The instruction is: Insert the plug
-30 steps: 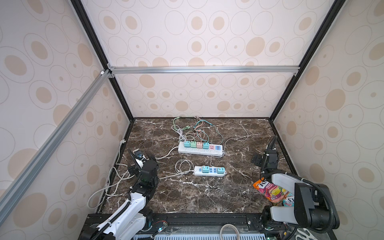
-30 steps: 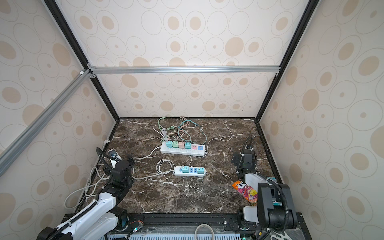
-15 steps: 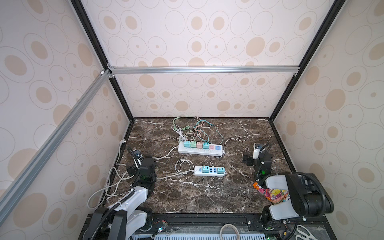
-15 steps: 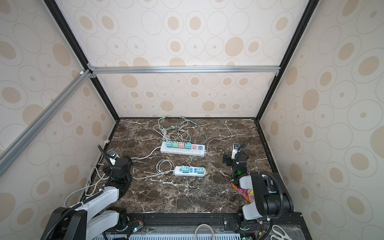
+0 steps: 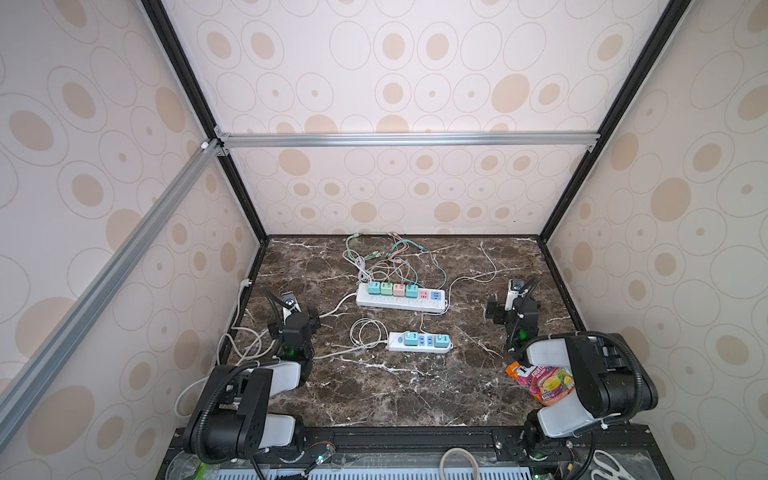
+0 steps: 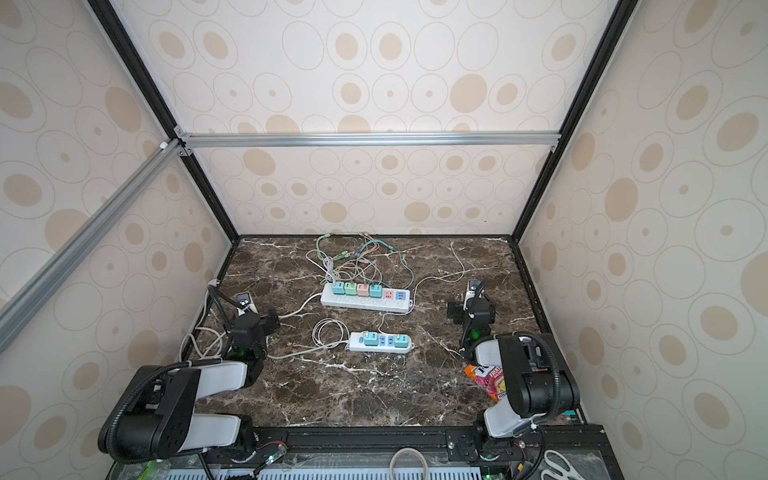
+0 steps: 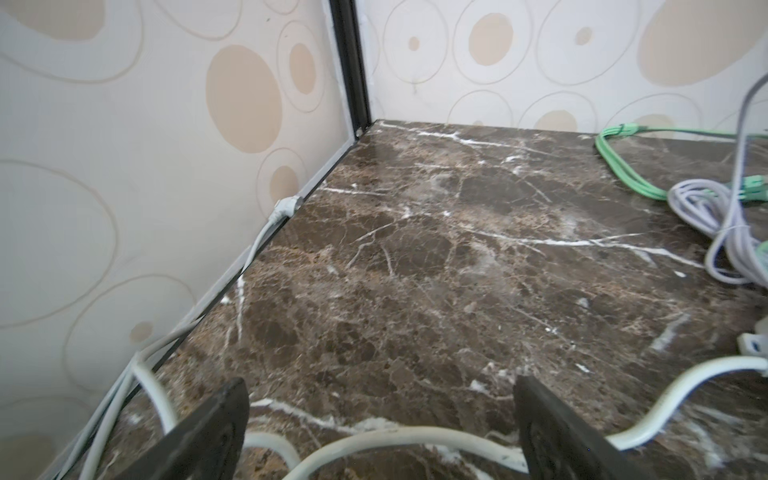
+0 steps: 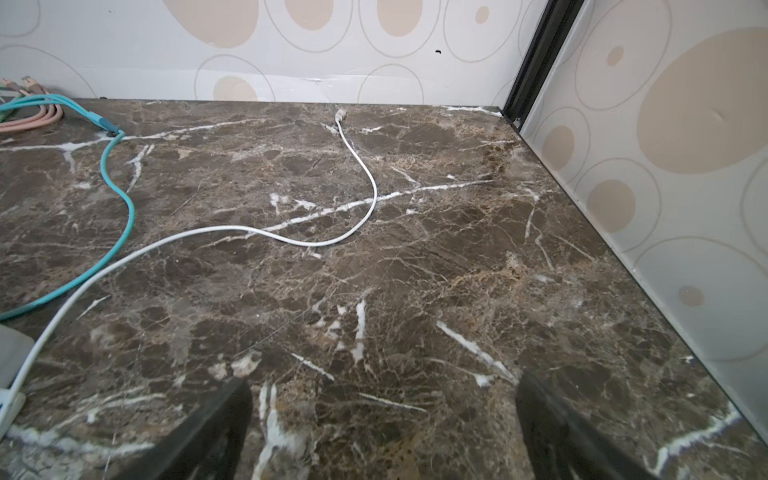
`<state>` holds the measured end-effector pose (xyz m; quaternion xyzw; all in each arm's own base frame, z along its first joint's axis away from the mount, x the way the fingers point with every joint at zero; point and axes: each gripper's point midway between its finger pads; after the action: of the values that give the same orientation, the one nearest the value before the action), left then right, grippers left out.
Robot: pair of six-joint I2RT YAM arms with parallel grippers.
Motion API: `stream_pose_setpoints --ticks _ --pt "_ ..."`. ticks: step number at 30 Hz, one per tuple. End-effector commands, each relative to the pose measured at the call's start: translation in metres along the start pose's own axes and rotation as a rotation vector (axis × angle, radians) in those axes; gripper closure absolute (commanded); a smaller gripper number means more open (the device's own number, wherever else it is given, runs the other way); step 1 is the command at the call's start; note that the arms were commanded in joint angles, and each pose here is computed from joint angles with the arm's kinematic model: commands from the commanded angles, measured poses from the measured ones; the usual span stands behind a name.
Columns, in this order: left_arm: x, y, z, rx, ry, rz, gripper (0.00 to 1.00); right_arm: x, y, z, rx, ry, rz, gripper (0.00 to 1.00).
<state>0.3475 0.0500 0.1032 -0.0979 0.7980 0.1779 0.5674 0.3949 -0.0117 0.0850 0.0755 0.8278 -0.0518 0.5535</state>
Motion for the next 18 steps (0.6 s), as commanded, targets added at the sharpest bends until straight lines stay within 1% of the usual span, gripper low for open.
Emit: stream_pose_setpoints --ticks 1,4,7,9,12,13,18 --pt "-0.043 -0.016 0.003 0.087 -0.159 -0.009 0.01 -0.002 -0.001 -0.001 0.01 -0.003 0.007 0.0" --pt "-0.046 -0.024 0.005 0.123 -0.174 0.018 0.02 -0.002 -0.001 -0.001 0.009 -0.004 0.007 0.0" --pt "-0.048 -0.024 0.005 0.121 -0.192 0.03 0.01 -0.002 -0.002 -0.001 0.01 -0.002 0.007 0.0" --pt "-0.046 -0.021 0.002 0.11 -0.237 0.02 0.02 -0.002 -0.002 -0.001 0.01 -0.003 0.007 0.0" --pt "-0.037 -0.019 -0.001 0.104 -0.27 0.009 0.01 -0.002 -0.001 -0.001 0.009 -0.002 0.007 0.0" --pt "-0.035 -0.018 0.0 0.101 -0.253 0.001 0.02 -0.002 -0.002 -0.001 0.01 -0.003 0.008 0.0" --pt "-0.036 -0.014 0.003 0.074 -0.253 -0.005 0.02 -0.002 -0.002 -0.001 0.011 -0.002 0.006 0.0"
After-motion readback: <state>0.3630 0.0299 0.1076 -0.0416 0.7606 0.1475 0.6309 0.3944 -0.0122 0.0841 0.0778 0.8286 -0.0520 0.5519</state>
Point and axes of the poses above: each gripper's point midway between its finger pads, its own z axis out along the fingers, its own y axis along the line the jaws close on, x = y × z, and after that the axes turned 5 degrees about z, right-handed
